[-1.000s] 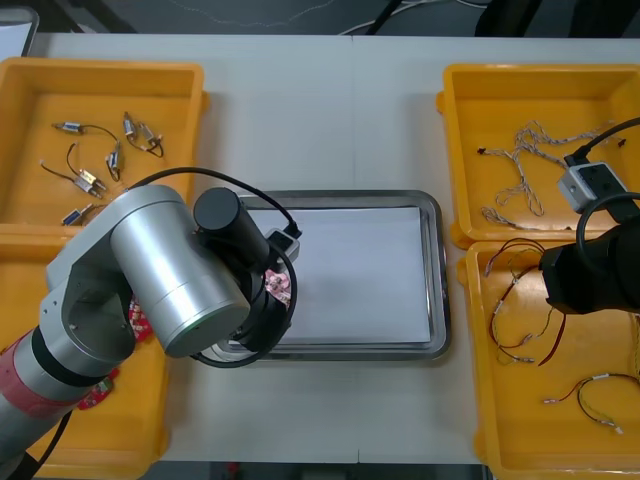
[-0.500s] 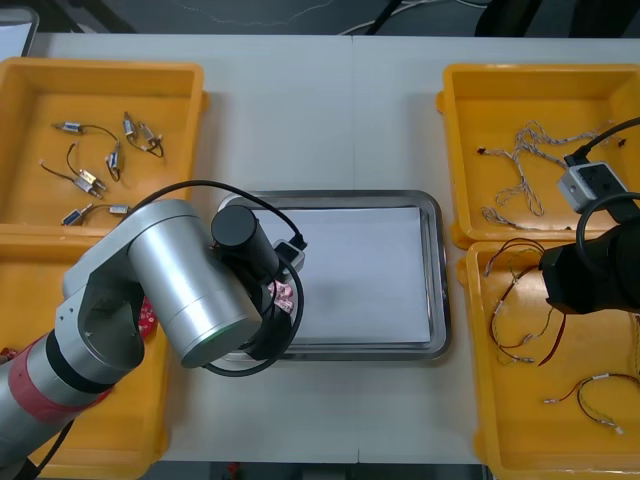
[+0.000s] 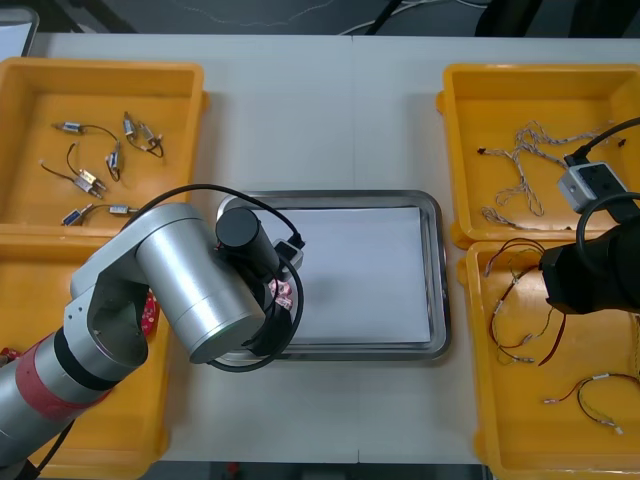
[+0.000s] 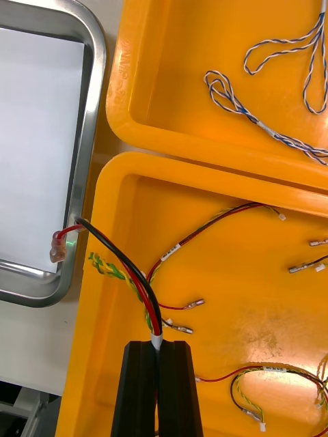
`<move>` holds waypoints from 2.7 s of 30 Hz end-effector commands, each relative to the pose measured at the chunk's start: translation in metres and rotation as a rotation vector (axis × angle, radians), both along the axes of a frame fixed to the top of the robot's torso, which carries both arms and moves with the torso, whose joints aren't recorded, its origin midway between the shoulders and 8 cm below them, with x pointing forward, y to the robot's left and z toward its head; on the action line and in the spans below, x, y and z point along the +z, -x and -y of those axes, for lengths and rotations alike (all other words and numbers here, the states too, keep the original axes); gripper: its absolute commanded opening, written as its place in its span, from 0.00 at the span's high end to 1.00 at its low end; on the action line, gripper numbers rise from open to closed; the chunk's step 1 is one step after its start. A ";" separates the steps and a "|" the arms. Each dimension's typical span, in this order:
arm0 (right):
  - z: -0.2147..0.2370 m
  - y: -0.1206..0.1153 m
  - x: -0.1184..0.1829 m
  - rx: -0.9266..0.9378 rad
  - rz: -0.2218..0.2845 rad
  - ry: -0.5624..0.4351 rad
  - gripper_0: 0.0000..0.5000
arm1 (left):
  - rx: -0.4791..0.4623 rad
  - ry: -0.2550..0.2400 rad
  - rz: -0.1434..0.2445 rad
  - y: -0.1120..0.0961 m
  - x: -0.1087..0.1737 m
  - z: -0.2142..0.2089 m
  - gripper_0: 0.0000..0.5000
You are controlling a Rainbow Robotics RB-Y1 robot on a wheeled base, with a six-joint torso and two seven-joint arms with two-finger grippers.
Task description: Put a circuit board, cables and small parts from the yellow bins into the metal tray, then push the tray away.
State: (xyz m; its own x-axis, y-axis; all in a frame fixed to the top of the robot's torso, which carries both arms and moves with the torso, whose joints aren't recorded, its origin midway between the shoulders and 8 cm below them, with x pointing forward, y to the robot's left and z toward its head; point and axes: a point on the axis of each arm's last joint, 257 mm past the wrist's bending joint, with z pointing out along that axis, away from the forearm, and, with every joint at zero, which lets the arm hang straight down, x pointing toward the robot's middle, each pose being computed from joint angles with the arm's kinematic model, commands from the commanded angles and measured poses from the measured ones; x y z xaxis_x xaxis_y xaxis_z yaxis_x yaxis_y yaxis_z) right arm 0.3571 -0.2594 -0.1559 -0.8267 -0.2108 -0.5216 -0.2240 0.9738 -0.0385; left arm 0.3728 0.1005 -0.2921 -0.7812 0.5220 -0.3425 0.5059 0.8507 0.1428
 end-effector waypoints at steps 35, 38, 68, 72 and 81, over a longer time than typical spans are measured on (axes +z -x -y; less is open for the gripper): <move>0.002 -0.002 0.012 0.058 0.043 0.067 1.00 | 0.101 0.218 0.070 -0.022 0.094 -0.009 0.00; 0.002 -0.002 0.012 0.058 0.043 0.067 1.00 | 0.111 0.222 0.082 -0.023 0.105 -0.018 0.00; -0.083 -0.019 -0.008 0.398 -0.023 0.222 1.00 | 0.397 0.152 0.203 -0.084 0.187 -0.224 0.00; -0.104 -0.021 -0.018 0.473 -0.018 0.259 1.00 | 0.390 0.142 0.222 -0.094 0.189 -0.240 0.00; -0.142 -0.027 -0.035 0.596 -0.032 0.308 1.00 | 0.375 0.118 0.255 -0.113 0.193 -0.262 0.00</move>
